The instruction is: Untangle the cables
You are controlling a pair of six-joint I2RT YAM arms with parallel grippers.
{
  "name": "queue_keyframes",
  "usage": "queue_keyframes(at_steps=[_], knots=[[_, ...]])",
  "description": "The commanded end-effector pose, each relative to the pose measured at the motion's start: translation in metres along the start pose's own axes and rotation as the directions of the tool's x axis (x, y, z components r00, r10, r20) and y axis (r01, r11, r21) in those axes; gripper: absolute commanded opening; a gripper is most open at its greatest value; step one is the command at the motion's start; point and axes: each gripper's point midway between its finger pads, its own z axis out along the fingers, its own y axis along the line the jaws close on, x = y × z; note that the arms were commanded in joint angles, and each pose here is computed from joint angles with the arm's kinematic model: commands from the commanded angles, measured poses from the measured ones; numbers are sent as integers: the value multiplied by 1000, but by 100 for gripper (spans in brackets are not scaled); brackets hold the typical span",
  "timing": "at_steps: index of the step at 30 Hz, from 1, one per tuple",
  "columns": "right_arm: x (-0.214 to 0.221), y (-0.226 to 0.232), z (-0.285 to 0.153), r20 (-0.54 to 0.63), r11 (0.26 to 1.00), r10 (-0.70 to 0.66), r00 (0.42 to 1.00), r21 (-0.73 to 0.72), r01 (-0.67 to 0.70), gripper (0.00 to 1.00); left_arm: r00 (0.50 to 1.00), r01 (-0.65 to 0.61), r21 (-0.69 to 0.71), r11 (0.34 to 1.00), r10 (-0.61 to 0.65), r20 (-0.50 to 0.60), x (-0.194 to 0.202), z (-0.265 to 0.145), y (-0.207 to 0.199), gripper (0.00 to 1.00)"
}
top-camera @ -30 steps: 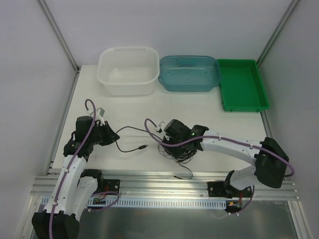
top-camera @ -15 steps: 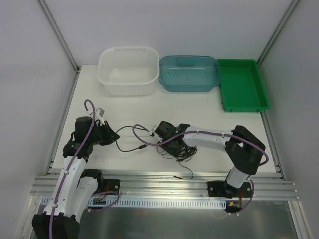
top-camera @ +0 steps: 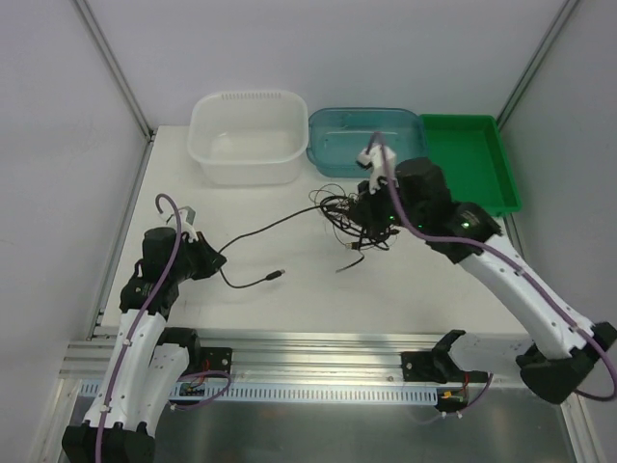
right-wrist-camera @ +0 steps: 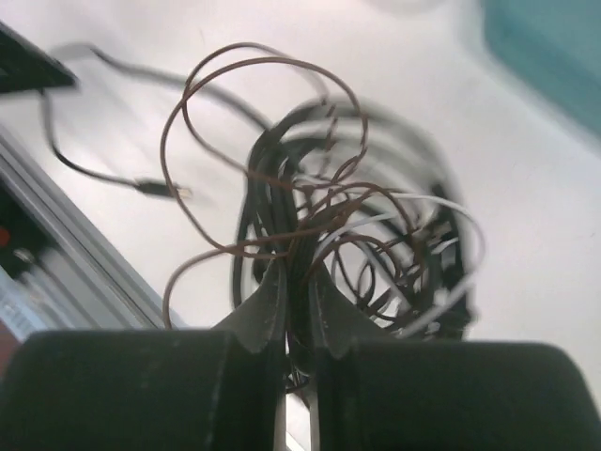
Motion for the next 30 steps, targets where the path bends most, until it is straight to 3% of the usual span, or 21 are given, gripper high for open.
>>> queue_keyframes(at_steps=[1,3,7,10,16,21,26,29,30], knots=[[-44,-21,-66,215,989,146,966,-20,-146,1,999,19,-137,990,-13,49,-10,-3,24,0],[-50,-37,-88,303,979,182,935,30,-200,1,998,31,-179,983,-22,50,-10,-6,30,0],[-20,-91,-95,347,889,331,877,198,-414,1,993,63,-271,961,-34,110,-17,-15,46,0],[-4,-107,-99,380,834,400,834,227,-503,1,986,86,-309,947,-36,164,-23,-23,52,0],[27,-116,-83,301,802,449,841,278,-528,1,972,122,-350,929,-41,230,-32,-33,62,0],[25,-138,-108,409,738,434,803,350,-577,1,941,205,-431,879,-57,333,-42,-51,81,0],[19,-117,-100,344,809,440,830,248,-532,2,944,192,-423,885,-50,325,-45,-51,79,0],[34,-88,-74,200,859,474,857,106,-500,14,978,105,-261,960,-52,203,-37,-30,47,0],[37,-82,-70,168,861,483,859,88,-501,18,979,106,-263,959,-54,196,-37,-28,47,0]])
